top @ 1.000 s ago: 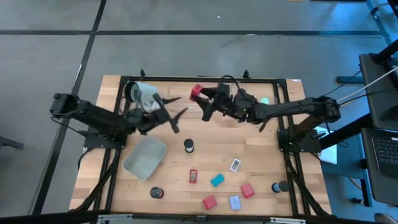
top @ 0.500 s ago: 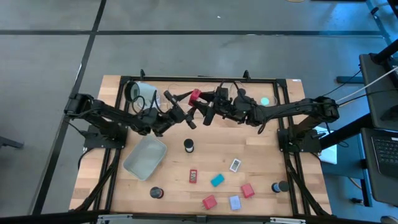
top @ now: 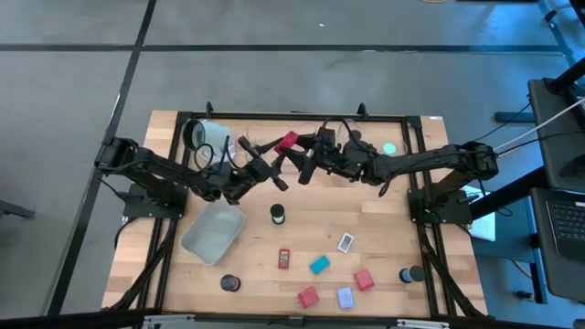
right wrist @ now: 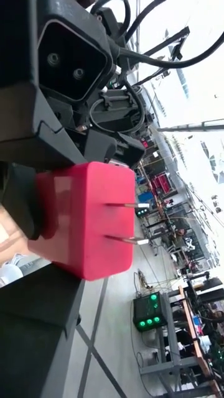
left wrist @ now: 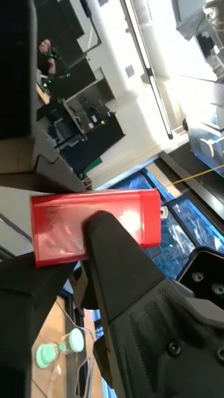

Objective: Pick & Place Office items
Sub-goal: Put the top right red charger adapter into the left transparent bin

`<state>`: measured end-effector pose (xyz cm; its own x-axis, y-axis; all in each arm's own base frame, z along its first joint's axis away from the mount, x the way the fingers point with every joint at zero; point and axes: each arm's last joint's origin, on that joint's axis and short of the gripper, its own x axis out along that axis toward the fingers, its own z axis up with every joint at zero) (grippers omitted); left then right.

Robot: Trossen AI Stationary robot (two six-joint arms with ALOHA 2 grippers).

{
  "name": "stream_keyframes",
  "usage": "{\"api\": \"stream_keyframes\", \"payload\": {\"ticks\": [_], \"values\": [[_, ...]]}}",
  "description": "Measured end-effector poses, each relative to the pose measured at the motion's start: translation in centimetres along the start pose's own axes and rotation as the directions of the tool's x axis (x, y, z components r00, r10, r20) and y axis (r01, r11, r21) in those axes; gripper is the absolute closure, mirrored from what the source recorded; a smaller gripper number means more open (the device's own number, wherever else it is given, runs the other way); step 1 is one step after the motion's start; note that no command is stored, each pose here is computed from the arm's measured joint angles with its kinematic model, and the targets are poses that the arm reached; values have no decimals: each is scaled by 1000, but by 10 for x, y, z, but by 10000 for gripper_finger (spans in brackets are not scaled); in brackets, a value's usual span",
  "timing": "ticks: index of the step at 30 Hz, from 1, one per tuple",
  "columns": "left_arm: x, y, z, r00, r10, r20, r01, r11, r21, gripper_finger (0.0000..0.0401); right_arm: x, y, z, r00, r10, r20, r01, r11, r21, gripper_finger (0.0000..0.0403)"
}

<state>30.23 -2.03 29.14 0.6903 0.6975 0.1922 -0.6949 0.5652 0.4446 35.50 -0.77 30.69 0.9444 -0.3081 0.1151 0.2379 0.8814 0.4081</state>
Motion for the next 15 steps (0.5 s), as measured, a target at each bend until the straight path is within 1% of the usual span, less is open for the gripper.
{"api": "stream_keyframes", "payload": {"ticks": [8, 11, 15], "values": [[0, 0, 0, 1000, 3, -7, -3, 1000, 2, 282, 0, -1, -1, 1000, -3, -17, 3, 1000, -7, 162], [0, 0, 0, 1000, 2, -2, -2, 1000, -11, 282, 0, 0, -3, 999, 22, -46, -23, 1000, -16, 144], [0, 0, 0, 1000, 1, -1, -1, 1000, -13, 281, 0, 1, -3, 996, 67, -61, -67, 998, 9, 109]]}}
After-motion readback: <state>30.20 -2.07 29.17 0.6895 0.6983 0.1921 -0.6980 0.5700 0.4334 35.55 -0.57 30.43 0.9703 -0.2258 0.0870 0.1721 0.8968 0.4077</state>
